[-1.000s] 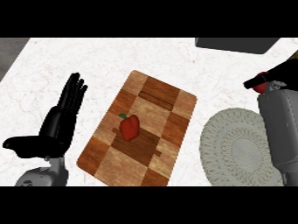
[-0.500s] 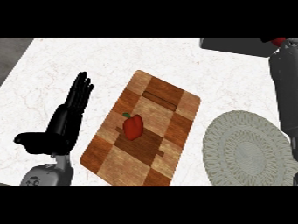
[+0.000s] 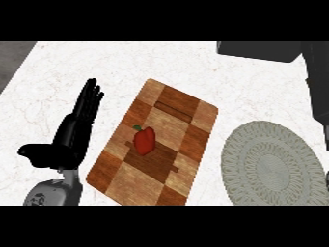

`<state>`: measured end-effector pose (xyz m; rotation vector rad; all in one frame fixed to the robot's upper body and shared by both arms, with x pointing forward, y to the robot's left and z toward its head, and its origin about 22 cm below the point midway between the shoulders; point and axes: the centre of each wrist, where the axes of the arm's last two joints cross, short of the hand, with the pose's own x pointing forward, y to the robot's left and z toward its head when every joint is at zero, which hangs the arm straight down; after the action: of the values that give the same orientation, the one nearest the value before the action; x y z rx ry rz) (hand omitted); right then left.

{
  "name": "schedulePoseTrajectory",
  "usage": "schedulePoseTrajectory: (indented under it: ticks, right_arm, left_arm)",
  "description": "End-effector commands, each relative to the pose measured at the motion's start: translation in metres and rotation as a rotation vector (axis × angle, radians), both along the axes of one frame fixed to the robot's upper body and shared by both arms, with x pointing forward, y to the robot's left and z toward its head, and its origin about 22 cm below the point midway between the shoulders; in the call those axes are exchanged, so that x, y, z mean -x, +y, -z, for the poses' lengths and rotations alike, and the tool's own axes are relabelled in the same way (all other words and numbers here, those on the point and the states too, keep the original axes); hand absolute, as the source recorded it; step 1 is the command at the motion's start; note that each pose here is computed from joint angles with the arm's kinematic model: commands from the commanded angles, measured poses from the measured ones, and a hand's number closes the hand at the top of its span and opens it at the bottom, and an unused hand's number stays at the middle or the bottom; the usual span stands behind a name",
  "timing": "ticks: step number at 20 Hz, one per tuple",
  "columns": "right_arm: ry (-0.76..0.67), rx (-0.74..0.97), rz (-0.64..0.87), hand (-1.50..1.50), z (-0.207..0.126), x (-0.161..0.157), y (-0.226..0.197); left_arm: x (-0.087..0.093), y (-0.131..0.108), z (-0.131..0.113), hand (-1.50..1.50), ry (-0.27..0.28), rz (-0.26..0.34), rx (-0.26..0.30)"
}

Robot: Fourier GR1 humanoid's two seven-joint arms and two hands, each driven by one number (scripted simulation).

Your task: Pick the tomato from the placemat and place it in the basket

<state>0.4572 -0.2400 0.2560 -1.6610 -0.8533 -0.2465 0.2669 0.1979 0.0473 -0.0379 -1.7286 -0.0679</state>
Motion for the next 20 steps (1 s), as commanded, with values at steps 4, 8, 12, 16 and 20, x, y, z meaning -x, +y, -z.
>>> schedulePoseTrajectory:
  ticks: [4,8,12,16,20]
  right_arm:
    - [0.006,-0.091,0.251,1.50,-0.012,-0.011,0.009]
    - [0.090,-0.063,0.316,1.50,-0.007,-0.016,0.003]
    - [0.064,-0.082,0.331,1.50,0.004,-0.016,-0.009]
    - [0.042,-0.088,0.340,1.50,0.014,-0.016,-0.005]
    - [0.058,-0.076,0.355,1.50,0.027,-0.014,-0.026]
  left_arm:
    - [0.005,0.011,0.010,0.00,0.033,-0.038,0.005]
    - [0.002,0.019,0.007,0.00,0.021,-0.062,-0.002]
    - [0.010,0.012,0.010,0.00,0.031,-0.055,0.002]
    - [0.011,0.030,0.012,0.00,0.036,-0.089,-0.012]
    - [0.020,0.028,0.018,0.00,0.026,-0.103,-0.004]
